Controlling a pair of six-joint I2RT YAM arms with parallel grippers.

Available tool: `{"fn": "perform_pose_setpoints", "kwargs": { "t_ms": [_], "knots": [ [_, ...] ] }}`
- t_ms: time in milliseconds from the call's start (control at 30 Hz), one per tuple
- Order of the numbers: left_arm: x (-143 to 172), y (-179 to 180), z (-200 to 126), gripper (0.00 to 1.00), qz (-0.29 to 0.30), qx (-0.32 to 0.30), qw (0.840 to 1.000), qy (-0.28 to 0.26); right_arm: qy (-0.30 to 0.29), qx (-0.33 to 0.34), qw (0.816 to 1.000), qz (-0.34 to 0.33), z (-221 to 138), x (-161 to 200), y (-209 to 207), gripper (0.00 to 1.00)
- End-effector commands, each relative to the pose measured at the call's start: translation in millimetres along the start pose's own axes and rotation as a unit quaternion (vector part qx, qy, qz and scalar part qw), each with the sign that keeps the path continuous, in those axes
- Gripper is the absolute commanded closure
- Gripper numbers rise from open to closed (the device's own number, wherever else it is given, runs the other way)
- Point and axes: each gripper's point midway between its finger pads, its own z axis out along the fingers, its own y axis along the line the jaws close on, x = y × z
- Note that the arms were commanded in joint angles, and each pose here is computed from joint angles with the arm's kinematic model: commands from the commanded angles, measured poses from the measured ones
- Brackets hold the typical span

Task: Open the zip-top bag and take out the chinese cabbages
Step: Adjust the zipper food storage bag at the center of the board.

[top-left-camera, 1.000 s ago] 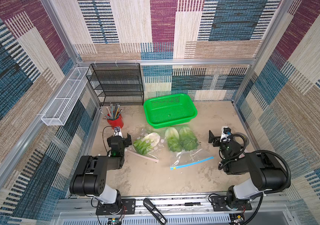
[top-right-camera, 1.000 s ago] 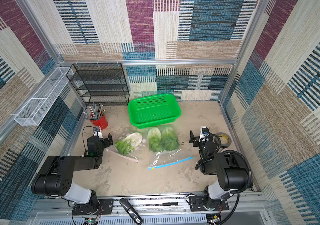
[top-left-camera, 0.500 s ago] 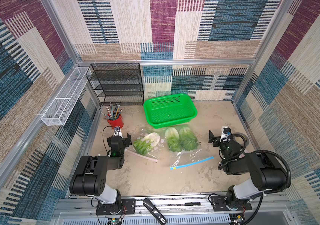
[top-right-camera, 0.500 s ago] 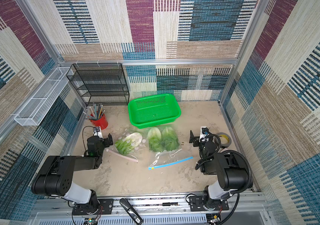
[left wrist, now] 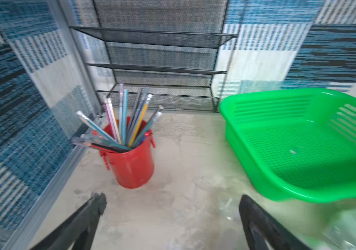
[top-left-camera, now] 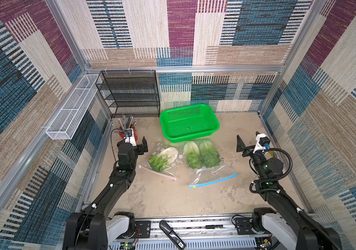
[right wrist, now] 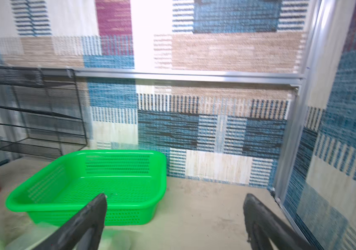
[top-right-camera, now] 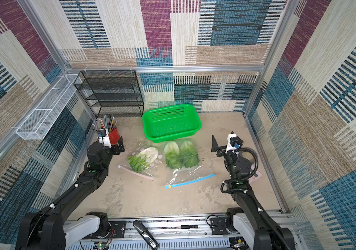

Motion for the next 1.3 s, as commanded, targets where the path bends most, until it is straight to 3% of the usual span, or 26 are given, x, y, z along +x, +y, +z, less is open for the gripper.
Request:
{"fn": "perform_pose_setpoints", "kwargs": {
  "t_ms": [0, 200, 367, 533, 667, 867, 1000, 1167, 1267],
  "knots": [
    [2, -24, -8, 0.01, 0.036, 0.027, 0.999, 0.015, 0.049, -0.05, 0.998, -0.007, -9, 11, 31, 0.02],
    [17, -68, -15, 0.01, 0.048, 0.093, 0.993, 0.047, 0.067, -0.104, 0.991, -0.05, -24, 7, 89, 0.05],
    [34, -78, -21, 0.01, 0.055, 0.093, 0.992, 0.069, 0.104, -0.132, 0.98, -0.103, -38, 15, 131, 0.06],
    [42, -72, -24, 0.01, 0.052, 0.078, 0.992, 0.087, 0.152, -0.196, 0.952, -0.181, -59, 29, 185, 0.06],
    [44, -63, -25, 0.01, 0.05, 0.056, 0.993, 0.092, 0.189, -0.242, 0.917, -0.256, -82, 46, 222, 0.06],
    [43, -61, -29, 0.01, 0.047, 0.054, 0.993, 0.089, 0.204, -0.3, 0.885, -0.292, -117, 60, 257, 0.06],
    [41, -59, -32, 0.01, 0.048, 0.051, 0.994, 0.089, 0.229, -0.335, 0.85, -0.336, -143, 88, 268, 0.07],
    [39, -58, -35, 0.01, 0.037, 0.053, 0.994, 0.084, 0.234, -0.34, 0.843, -0.346, -150, 104, 270, 0.11],
    [41, -57, -37, 0.01, 0.039, 0.053, 0.994, 0.085, 0.226, -0.338, 0.842, -0.355, -150, 108, 269, 0.18]
  ]
}}
